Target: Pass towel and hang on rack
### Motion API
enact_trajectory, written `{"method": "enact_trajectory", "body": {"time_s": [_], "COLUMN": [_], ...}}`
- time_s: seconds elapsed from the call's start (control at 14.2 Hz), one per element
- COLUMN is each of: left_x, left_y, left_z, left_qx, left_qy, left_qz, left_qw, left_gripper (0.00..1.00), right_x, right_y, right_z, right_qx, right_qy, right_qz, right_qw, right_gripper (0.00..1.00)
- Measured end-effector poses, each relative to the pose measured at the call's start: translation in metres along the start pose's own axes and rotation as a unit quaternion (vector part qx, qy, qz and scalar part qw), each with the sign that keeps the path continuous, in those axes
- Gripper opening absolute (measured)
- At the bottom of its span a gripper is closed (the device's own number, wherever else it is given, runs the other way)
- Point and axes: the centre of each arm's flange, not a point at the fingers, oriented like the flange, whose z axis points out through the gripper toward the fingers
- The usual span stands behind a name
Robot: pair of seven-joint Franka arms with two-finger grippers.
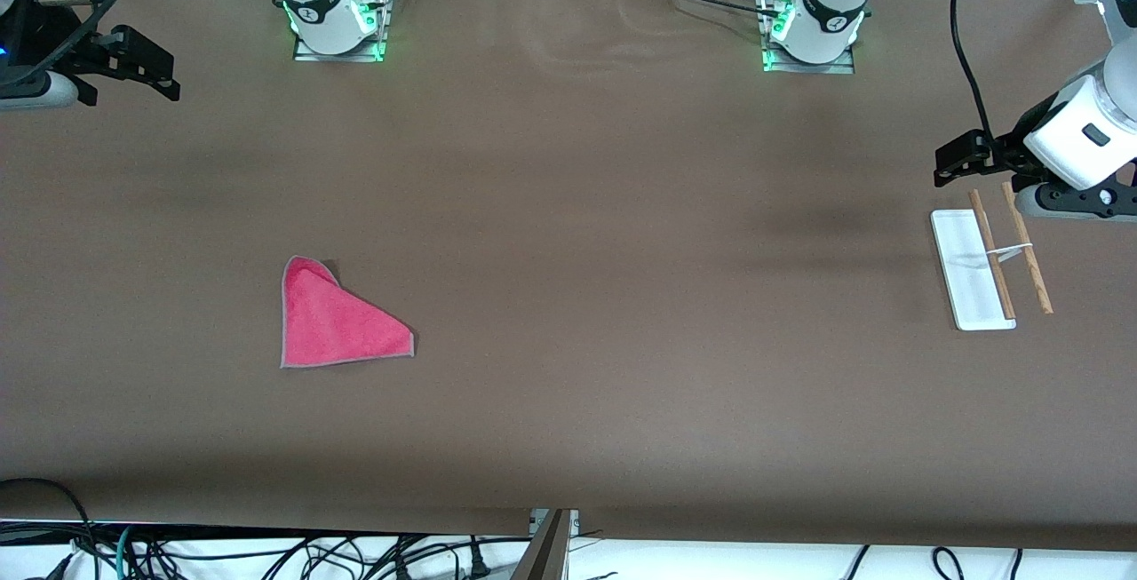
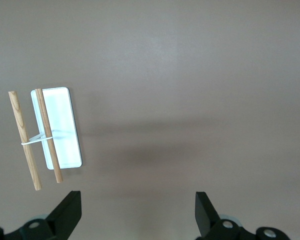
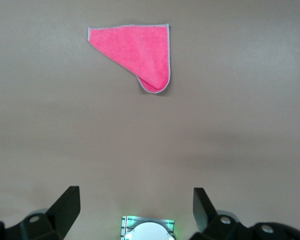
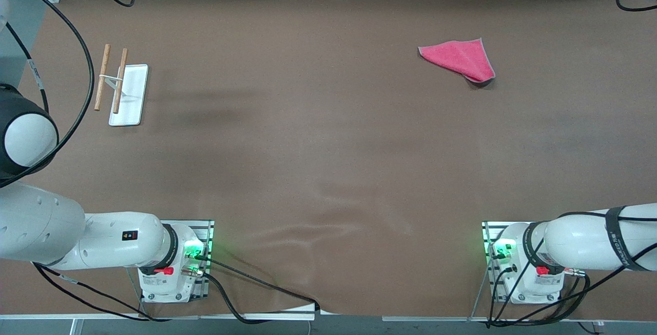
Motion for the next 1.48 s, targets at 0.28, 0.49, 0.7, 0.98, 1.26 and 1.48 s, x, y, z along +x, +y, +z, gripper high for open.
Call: {"method": "enact_trajectory", "body": {"time_s": [0.28, 0.49, 0.7, 0.98, 1.26, 1.48], "left_x": [-0.002, -0.002, -0.002, -0.002, -0.002, -0.003], "left_y": [0.0, 0.0, 0.0, 0.0, 0.0, 0.0], "left_z": [0.001, 0.001, 0.001, 0.001, 0.001, 0.001], "left_qx": [0.0, 0.0, 0.0, 0.0, 0.0, 0.0], "left_qy": [-0.008, -0.008, -0.008, -0.009, -0.009, -0.009], "left_qz": [0.0, 0.0, 0.0, 0.0, 0.0, 0.0], "left_qw": [1.0, 1.0, 1.0, 1.0, 1.0, 1.0], "left_gripper": [1.0, 1.0, 1.0, 1.0, 1.0, 1.0], "right_x": [0.0, 0.0, 0.0, 0.001, 0.004, 0.012], "right_y": [0.0, 0.0, 0.0, 0.0, 0.001, 0.004], "right_z": [0.0, 0.0, 0.001, 0.003, 0.011, 0.035], "right_qx": [0.0, 0.0, 0.0, 0.0, 0.0, 0.0], "right_qy": [0.0, -0.001, -0.001, -0.003, -0.002, -0.003], "right_qz": [0.0, 0.0, 0.0, 0.0, 0.001, 0.005], "right_qw": [1.0, 1.0, 1.0, 1.0, 1.0, 1.0], "right_gripper": [1.0, 1.0, 1.0, 1.0, 1.0, 1.0]}}
